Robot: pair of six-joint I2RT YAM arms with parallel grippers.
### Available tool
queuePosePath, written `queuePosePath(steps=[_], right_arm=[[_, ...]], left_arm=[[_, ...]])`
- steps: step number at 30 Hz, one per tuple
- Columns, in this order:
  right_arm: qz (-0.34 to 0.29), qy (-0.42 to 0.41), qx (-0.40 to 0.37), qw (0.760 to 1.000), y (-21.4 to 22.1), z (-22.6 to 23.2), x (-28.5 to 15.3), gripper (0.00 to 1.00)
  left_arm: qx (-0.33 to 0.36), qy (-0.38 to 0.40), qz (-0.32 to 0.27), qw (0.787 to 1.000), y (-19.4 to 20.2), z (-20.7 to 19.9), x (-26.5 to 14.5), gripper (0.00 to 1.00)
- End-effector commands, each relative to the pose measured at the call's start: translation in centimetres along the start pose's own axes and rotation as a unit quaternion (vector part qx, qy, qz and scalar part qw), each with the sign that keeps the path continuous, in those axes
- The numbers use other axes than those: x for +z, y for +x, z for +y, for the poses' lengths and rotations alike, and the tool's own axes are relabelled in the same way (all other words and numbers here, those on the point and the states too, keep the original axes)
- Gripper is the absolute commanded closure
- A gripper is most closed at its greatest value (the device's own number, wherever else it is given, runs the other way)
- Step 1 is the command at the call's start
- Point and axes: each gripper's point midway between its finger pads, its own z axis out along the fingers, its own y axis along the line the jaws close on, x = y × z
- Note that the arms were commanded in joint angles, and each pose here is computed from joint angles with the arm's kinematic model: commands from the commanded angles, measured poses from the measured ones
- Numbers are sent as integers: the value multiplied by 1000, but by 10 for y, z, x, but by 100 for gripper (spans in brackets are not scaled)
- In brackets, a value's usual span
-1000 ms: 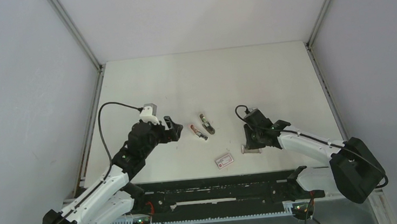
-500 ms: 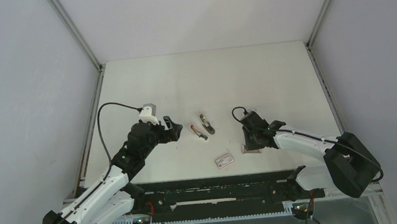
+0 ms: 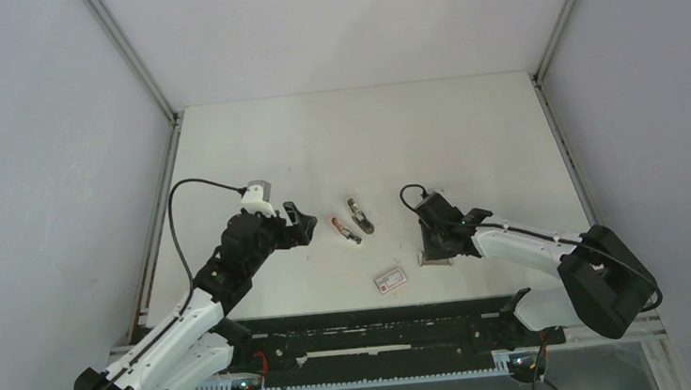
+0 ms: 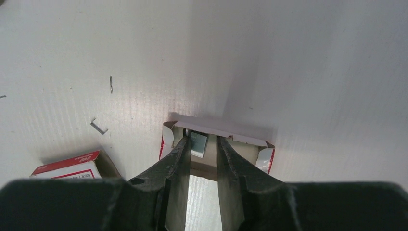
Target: Load the staples into the stapler
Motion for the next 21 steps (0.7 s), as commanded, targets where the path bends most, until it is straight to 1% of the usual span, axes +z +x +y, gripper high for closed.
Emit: queuePosePath(steps=[1,6,9,11,16,21], right_arm=[[-17,-2,5,1000,-13,7,1,77],[-14,-8,8,1000,-12,9,0,84],[-19,-17,12,1000,-15,12,-4,90],[-25,-22,14,999,-18,14,-9,93],[-39,-41,23,998,-27,16,-22,95],[-50,-49,27,997,-33,13,-32,94]], left_arm=[[-3,6,-3,1000,5,2,-1,12],[-2,4,-2,1000,6,4,-1,12],[-2,4,-4,1000,6,4,-1,11],[-2,3,-5,1000,6,5,-1,12],[-2,3,-5,1000,6,5,-1,12],[-3,4,-7,1000,5,5,-2,12]])
